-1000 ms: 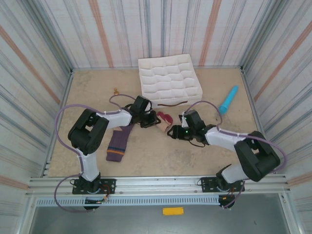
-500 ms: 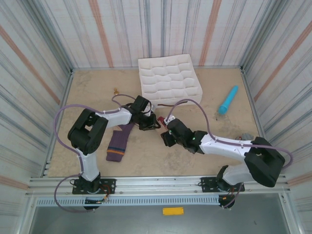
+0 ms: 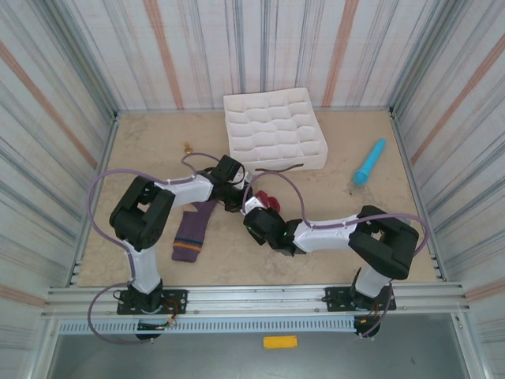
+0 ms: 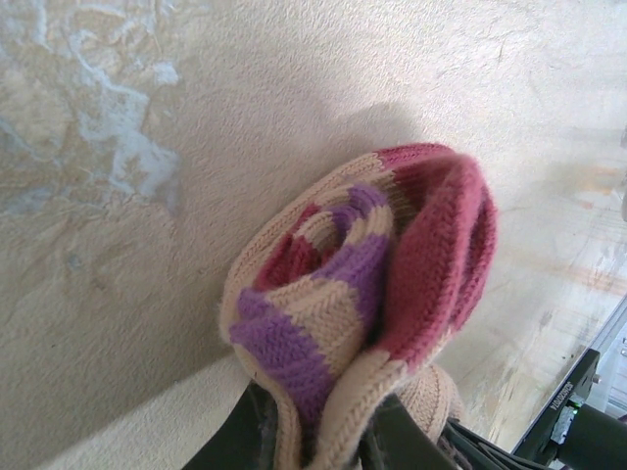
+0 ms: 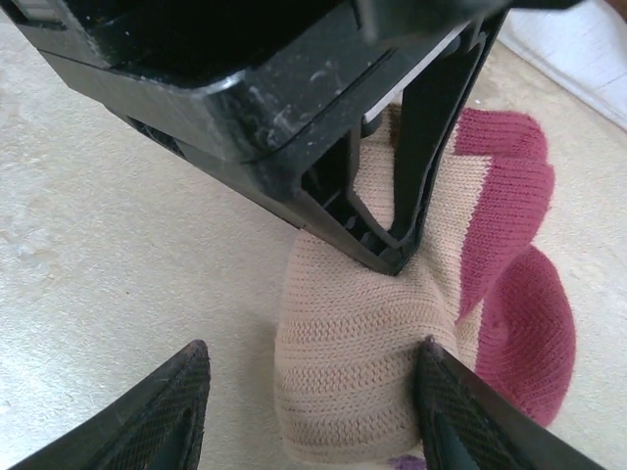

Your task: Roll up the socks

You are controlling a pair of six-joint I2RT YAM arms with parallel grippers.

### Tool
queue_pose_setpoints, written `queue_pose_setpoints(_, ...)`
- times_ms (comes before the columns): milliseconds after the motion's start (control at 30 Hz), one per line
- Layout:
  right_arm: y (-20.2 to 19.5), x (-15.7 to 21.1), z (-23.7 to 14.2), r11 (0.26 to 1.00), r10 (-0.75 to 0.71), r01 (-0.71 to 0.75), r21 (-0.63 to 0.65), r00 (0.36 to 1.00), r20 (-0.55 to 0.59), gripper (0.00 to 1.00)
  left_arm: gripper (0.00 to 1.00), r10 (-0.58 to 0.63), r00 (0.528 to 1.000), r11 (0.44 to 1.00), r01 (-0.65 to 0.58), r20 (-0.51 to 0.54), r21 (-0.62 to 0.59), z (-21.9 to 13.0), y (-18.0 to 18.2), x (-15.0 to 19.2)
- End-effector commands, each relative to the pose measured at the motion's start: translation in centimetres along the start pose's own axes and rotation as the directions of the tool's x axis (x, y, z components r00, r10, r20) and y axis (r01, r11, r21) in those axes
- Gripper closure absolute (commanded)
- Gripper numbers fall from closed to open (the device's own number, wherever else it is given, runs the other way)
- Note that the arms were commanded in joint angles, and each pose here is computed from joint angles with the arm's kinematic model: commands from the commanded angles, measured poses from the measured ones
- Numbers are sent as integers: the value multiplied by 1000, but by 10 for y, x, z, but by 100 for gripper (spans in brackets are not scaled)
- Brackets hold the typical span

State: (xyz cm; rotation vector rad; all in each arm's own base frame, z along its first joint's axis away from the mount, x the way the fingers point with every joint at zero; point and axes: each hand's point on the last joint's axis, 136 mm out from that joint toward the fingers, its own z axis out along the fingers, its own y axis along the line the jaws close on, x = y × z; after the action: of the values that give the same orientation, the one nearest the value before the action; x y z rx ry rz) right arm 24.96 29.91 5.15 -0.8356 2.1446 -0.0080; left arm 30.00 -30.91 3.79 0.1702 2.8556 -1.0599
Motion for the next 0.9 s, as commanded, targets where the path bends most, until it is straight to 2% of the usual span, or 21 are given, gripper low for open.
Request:
queue_pose_setpoints(0,-8,1,1,996,-30,28,81,999,17,43,86,-64,993,994,55,-96,-96,4,30,32)
queue_pose_setpoints(133,-16,3,2,990,-50,48,130,999,11,43,85,-63,993,994,54,-99,-91,3,29,33)
queue_pose_setpoints(267,-15,14,11,987,-79,82,139,996,-31,49,83,-70,993,994,62,-94,-91,3,31,34)
queue_pose_setpoints(367,-12,26,16,988,-76,83,131,995,-57,57,82,-65,994,995,57,-84,-86,1,30,32)
queue_pose_setpoints(433,-10,31,18,990,-68,76,122,995,-69,66,80,-60,995,995,53,-84,-84,0,29,32)
queue_pose_setpoints(533,-6,36,17,994,-52,59,90,996,-77,80,71,-55,995,995,48,-84,-84,-1,28,32)
queue_pose_setpoints(667,-4,46,17,999,46,-48,-15,995,-93,94,51,-25,998,997,22,-51,-73,-8,24,29)
queue_pose_setpoints(767,-1,55,18,976,144,-162,-142,981,-129,97,40,17,1000,999,-16,19,-39,-16,17,23)
queue_pose_setpoints(867,-3,58,19,917,261,-303,-257,947,-187,100,37,35,996,999,-38,85,23,-22,10,18)
